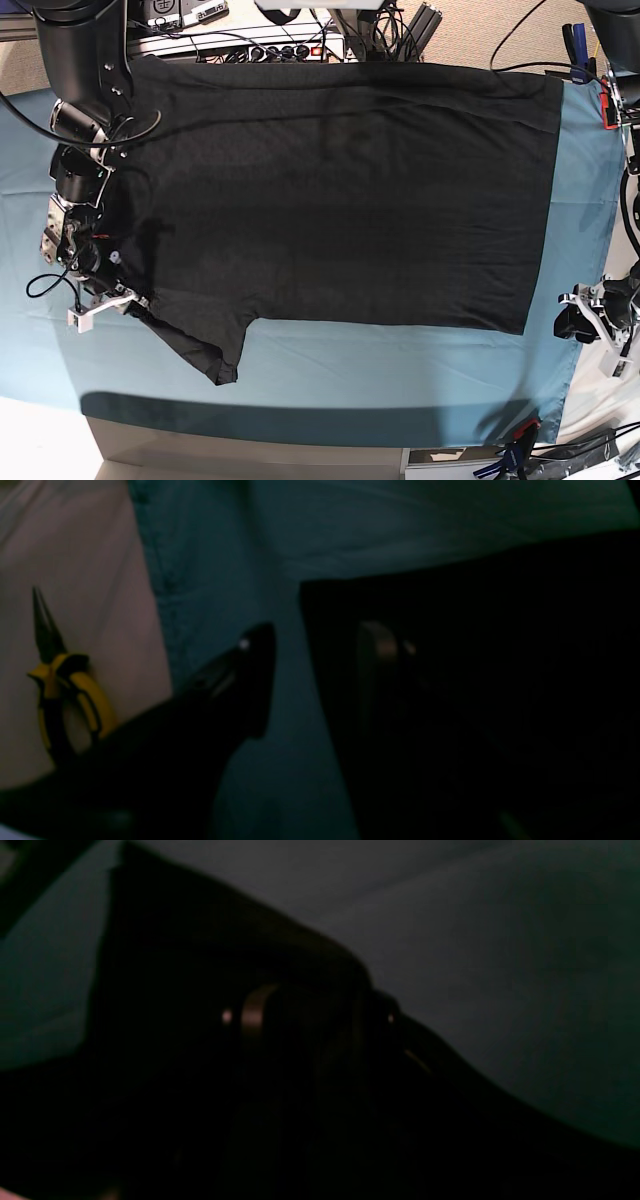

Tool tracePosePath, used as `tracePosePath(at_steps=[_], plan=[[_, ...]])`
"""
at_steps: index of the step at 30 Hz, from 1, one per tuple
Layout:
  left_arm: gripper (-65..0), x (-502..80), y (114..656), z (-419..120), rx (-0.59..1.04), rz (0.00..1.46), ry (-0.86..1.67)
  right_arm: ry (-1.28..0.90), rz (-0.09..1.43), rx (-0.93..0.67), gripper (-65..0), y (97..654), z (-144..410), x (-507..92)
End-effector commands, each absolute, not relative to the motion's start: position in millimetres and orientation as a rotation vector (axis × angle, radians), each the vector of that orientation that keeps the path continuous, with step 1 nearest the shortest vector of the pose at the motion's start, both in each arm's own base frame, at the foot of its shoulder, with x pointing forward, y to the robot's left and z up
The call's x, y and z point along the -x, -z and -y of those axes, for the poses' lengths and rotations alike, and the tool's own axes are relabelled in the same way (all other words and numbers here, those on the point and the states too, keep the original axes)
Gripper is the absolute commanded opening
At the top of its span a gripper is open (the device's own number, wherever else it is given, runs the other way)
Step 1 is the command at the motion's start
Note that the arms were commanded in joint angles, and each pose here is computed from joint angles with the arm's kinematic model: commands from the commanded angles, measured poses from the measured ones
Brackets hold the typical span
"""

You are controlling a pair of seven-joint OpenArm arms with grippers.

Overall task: Fold the T-shirt properly
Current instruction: 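Move both grippers along the shirt sides toward the hem corners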

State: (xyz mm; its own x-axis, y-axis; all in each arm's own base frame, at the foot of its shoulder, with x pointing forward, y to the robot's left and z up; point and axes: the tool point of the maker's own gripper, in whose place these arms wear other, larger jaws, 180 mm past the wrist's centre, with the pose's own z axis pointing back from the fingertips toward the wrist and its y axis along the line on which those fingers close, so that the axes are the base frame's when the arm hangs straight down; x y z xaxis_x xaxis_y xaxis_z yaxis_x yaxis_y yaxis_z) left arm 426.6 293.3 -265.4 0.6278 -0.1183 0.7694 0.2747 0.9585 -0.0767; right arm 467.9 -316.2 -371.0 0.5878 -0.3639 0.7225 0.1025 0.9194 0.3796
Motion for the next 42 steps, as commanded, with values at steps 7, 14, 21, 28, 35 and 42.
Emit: tracePosePath(at_steps=[7,14,21,28,35,42], plan=[[-36.7,-432.6,243.5,-301.4,0.177,0.906,0.230,0.275,0.986,-0.307,-57.1,342.8,326.9,-483.2],[-36.7,-429.1,259.6,-301.0,0.210,0.856,0.151,0.271,0.994,-0.280,-65.0,352.5,330.6,-476.2],[-36.7,-436.9,301.0,-272.6,0.418,0.783,0.015,0.287,0.977,-0.254,-65.0,381.4,335.0,-452.4],[-36.7,-474.1,290.0,-255.5,0.542,0.808,-0.080,0.289,0.963,-0.250,-65.0,389.9,335.6,-444.8],[-36.7,-489.9,305.1,-294.8,0.406,0.766,-0.196,0.291,0.976,-0.249,-65.0,387.7,336.2,-446.4],[-41.8,-482.5,325.8,-299.0,0.408,0.721,-0.243,0.290,0.975,-0.248,-65.0,387.8,336.4,-446.3]])
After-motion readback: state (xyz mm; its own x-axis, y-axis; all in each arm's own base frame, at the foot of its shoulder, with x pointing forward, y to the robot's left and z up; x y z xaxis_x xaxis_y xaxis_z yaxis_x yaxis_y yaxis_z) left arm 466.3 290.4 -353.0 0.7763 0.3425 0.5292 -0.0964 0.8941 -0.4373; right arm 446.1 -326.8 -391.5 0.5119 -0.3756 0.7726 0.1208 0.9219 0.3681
